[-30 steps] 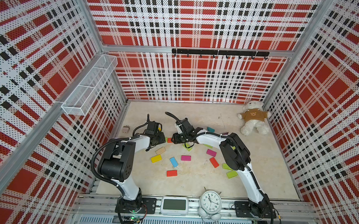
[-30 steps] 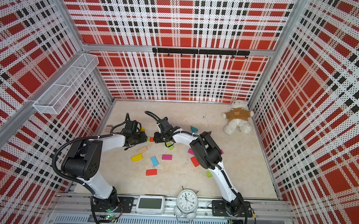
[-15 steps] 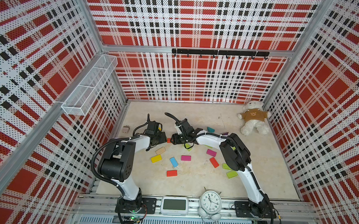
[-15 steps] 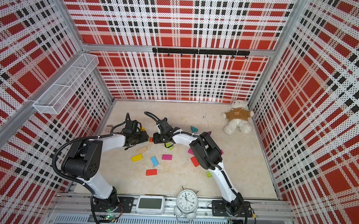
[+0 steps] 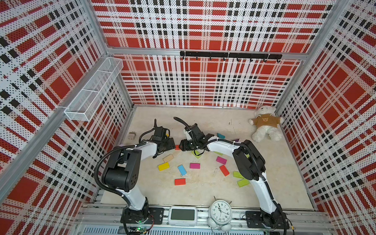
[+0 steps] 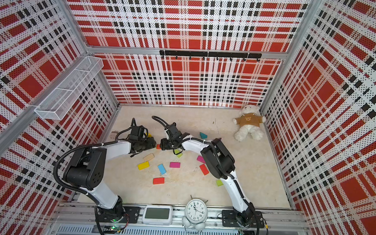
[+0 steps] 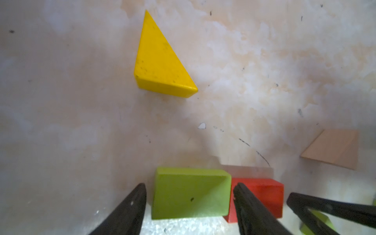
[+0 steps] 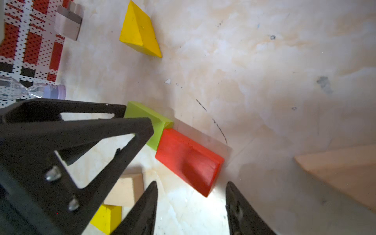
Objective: Assemble a carrot with building blocks
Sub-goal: Assemble the building block at the center of the board.
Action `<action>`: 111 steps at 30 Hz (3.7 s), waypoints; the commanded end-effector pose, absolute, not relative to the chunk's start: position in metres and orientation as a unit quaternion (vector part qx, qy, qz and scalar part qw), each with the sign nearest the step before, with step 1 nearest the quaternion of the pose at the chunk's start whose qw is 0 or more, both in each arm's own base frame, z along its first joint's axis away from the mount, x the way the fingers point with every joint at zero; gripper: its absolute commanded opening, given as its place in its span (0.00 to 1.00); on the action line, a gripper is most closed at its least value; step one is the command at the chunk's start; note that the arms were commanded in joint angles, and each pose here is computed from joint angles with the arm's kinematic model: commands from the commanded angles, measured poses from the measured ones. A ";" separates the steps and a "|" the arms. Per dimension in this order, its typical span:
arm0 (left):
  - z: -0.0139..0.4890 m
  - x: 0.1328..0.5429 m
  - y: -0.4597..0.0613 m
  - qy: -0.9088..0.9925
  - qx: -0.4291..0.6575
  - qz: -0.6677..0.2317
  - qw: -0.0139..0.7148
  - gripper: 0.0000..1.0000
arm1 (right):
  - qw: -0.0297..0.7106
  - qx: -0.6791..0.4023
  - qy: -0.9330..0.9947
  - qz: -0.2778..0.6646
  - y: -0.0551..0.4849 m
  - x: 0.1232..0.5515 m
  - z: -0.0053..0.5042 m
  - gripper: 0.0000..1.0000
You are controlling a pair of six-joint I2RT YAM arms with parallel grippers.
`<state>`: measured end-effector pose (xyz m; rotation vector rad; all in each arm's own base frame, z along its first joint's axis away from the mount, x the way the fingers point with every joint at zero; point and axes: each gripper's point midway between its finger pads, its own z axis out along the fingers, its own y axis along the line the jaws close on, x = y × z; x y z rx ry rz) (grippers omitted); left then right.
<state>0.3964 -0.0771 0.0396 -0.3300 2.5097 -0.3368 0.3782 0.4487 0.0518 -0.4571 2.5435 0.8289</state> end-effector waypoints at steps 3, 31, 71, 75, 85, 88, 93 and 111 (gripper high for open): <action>0.086 0.407 -0.068 0.918 -0.144 -0.140 0.341 0.71 | 0.261 -0.167 0.895 0.321 0.446 0.385 0.109 0.56; 0.066 0.491 -0.055 0.947 -0.128 -0.008 0.295 0.67 | 0.263 -0.149 0.895 0.327 0.397 0.418 0.139 0.58; 0.029 0.462 -0.049 0.958 -0.153 0.006 0.241 0.47 | 0.254 -0.133 0.895 0.343 0.396 0.416 0.133 0.56; 0.031 0.457 -0.049 0.958 -0.154 0.005 0.240 0.47 | 0.253 -0.132 0.893 0.347 0.396 0.415 0.134 0.56; 0.031 0.447 -0.051 0.959 -0.155 0.006 0.236 0.45 | 0.252 -0.128 0.890 0.357 0.397 0.412 0.136 0.56; 0.032 0.446 -0.052 0.959 -0.154 0.005 0.237 0.45 | 0.251 -0.129 0.890 0.359 0.397 0.411 0.136 0.56; 0.036 0.445 -0.055 0.959 -0.151 0.005 0.241 0.45 | 0.251 -0.127 0.889 0.361 0.397 0.410 0.137 0.56; 0.049 0.437 -0.058 0.959 -0.148 0.007 0.241 0.45 | 0.247 -0.126 0.885 0.373 0.399 0.408 0.138 0.56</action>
